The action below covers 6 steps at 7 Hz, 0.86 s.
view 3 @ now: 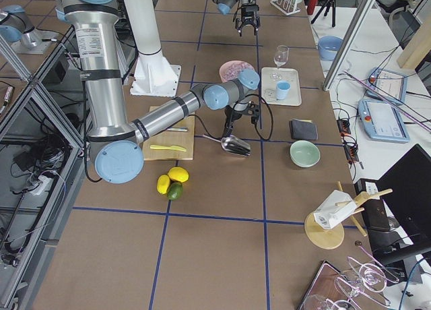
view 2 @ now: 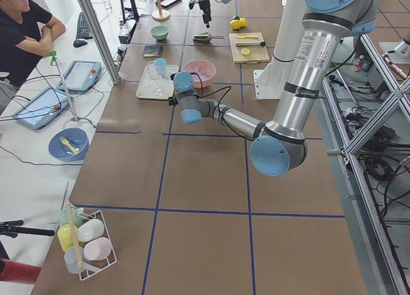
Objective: Put ice in cup with scoop
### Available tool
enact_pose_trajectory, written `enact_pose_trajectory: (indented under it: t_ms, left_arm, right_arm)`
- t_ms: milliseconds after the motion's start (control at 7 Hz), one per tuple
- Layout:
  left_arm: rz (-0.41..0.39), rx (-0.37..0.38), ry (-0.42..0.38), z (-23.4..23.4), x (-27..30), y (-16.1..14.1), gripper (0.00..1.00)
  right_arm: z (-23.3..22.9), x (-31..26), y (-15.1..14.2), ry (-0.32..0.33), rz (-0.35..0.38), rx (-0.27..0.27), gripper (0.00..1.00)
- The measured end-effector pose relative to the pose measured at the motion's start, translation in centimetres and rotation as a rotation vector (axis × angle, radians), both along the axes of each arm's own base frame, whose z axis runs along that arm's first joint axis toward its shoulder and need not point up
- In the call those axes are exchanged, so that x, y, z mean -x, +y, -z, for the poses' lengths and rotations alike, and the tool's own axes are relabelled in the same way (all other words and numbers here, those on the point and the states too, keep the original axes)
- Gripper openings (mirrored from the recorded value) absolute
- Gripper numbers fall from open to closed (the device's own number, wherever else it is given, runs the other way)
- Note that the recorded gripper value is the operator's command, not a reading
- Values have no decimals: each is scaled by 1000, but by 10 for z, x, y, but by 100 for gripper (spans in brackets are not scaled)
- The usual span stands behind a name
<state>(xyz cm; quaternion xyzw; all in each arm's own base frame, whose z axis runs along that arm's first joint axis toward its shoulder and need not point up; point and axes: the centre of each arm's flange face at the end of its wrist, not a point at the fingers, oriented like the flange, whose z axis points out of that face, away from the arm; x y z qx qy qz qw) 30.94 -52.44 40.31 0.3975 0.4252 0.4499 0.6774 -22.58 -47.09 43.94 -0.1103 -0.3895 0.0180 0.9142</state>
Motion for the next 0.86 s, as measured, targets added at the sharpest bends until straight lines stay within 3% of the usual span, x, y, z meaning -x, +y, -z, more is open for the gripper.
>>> enact_pose_trajectory:
  t_ms: [143, 571, 714, 857]
  left_arm:
    - [55, 68, -49, -39, 39, -1, 100]
    - [212, 306, -189, -180, 160, 41, 100]
    - [273, 407, -233, -210, 197, 47, 100]
    - [329, 558, -297, -224, 225, 36, 100]
  right_arm:
    - [-12, -28, -14, 1, -3, -37, 100]
    - [-77, -123, -51, 18, 19, -136, 100]
    - [-105, -159, -61, 27, 39, -172, 100]
    - [-130, -192, -66, 39, 62, -207, 100]
